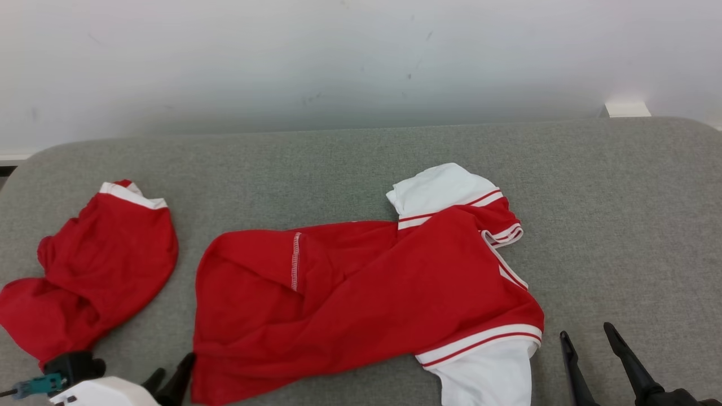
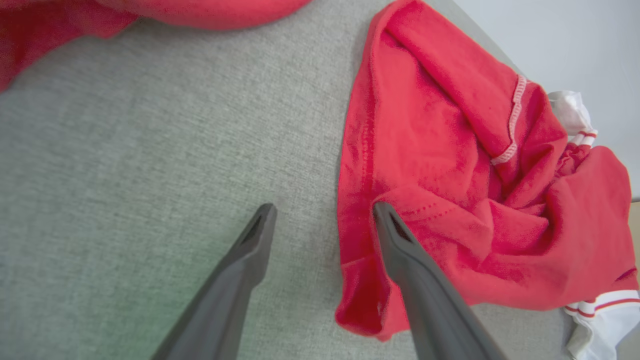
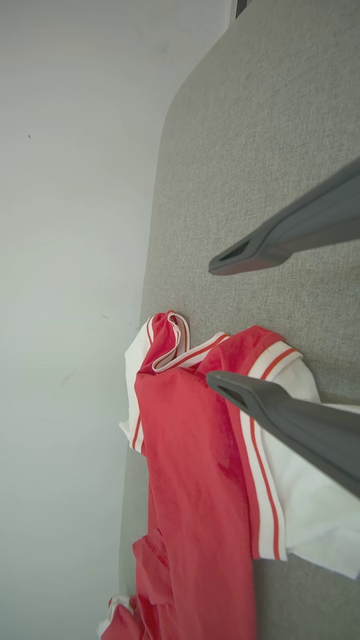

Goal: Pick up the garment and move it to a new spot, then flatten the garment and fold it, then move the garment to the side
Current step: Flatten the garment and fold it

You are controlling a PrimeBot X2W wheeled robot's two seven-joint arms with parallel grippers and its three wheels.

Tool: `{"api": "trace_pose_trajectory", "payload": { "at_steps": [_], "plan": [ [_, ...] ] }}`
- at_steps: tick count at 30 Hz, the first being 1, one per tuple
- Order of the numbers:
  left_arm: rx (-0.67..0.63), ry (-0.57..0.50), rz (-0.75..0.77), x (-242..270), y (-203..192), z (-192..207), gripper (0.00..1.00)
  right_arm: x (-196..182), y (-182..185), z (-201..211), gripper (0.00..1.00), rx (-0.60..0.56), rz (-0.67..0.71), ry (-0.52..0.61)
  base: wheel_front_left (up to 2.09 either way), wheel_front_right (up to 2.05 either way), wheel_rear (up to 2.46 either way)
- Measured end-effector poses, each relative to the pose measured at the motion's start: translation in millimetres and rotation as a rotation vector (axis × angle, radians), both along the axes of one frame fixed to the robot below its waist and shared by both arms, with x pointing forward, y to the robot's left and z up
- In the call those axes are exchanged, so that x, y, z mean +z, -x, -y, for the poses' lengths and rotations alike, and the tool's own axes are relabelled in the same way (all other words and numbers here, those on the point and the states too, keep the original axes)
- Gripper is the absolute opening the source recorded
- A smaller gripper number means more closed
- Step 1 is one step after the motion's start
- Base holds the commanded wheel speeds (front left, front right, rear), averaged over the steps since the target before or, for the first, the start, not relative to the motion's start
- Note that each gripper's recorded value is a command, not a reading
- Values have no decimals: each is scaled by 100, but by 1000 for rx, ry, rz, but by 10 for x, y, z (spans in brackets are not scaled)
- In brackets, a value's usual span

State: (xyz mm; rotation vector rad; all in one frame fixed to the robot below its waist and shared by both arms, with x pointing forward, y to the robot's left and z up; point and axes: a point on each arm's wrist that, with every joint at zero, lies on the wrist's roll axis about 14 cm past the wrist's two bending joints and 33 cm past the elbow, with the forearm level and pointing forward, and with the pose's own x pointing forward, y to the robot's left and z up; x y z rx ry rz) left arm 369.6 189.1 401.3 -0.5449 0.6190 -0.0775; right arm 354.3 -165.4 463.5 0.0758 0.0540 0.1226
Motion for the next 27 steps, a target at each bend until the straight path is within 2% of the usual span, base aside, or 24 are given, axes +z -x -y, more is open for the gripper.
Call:
{"api": "trace_pose_trajectory", "payload": {
  "at_steps": [5,16,19,27],
  "plan": [
    [37,-51,48,47,41,-141,100,9,-4,26,100,-7,3,2,0,0,0],
    [-22,-11,20,8,362,109,100,-11,-46,-78,100,22,-2,-6,0,0,0],
    [-38,-55,0,-78,402,93,100,-16,-48,-88,100,27,-4,-4,0,0,0],
    [-68,-87,57,25,326,158,100,24,-9,14,100,4,8,9,0,0,0]
  ]
}}
